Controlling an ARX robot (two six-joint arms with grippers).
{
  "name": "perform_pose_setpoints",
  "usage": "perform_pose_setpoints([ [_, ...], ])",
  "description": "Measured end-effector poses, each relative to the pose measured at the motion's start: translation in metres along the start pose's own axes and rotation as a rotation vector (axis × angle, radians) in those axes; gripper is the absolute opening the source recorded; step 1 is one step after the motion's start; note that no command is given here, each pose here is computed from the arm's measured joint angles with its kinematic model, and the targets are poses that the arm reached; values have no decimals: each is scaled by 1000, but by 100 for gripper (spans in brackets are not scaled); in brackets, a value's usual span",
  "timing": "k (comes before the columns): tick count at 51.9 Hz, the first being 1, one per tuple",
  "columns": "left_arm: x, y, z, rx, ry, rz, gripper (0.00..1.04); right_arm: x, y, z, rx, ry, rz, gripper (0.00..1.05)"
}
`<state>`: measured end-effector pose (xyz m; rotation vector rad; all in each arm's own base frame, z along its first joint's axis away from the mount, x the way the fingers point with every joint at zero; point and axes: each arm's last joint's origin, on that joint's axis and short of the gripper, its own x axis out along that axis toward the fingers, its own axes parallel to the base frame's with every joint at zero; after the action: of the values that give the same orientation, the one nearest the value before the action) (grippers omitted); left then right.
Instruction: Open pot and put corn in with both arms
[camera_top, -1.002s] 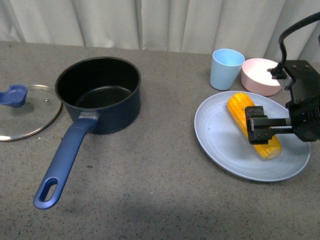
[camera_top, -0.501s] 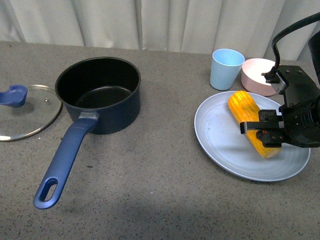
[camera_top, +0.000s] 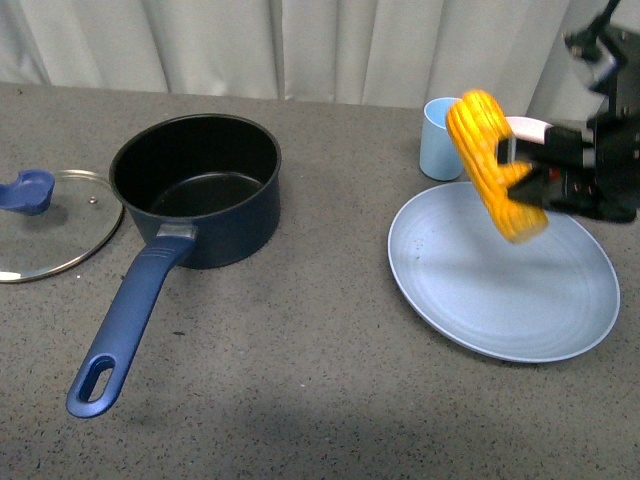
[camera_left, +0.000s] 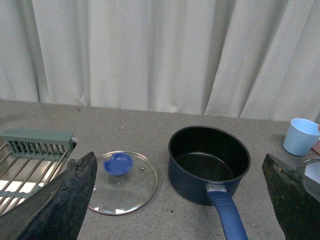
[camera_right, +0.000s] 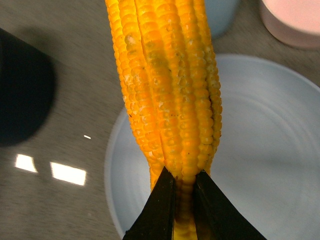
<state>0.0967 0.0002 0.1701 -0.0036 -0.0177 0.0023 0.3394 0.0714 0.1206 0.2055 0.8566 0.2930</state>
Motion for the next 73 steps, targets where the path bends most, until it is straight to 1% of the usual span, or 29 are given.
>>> perform_pose_setpoints([
  [5,0,0,0,0,0,0,98,-3,23,20,11,-27,118,5],
  [7,0,0,0,0,0,0,98,-2,38,31,14,-28,177,5],
  [11,0,0,0,0,0,0,98,8,68,45,-16,-21,228,4],
  [18,0,0,0,0,0,0,98,31,110,53,-64,21,282,4],
  [21,0,0,0,0,0,0,98,38,122,53,-72,37,295,4],
  [27,0,0,0,0,0,0,98,58,155,53,-101,72,332,4],
  [36,0,0,0,0,0,0,98,74,182,52,-114,86,351,4],
  [40,0,0,0,0,0,0,98,78,188,51,-117,95,353,4],
  [47,0,0,0,0,0,0,98,85,192,52,-112,98,342,4],
  [49,0,0,0,0,0,0,98,86,192,52,-111,99,338,12],
  [51,0,0,0,0,0,0,98,86,192,51,-110,103,339,24],
  [53,0,0,0,0,0,0,98,86,191,52,-109,103,338,34],
  [65,0,0,0,0,0,0,98,87,188,52,-109,77,324,87],
  [67,0,0,0,0,0,0,98,85,186,50,-107,70,321,94],
  [68,0,0,0,0,0,0,98,85,185,49,-105,63,315,97],
  [69,0,0,0,0,0,0,98,83,183,49,-105,52,309,97],
  [73,0,0,0,0,0,0,98,74,176,49,-115,-16,264,95],
])
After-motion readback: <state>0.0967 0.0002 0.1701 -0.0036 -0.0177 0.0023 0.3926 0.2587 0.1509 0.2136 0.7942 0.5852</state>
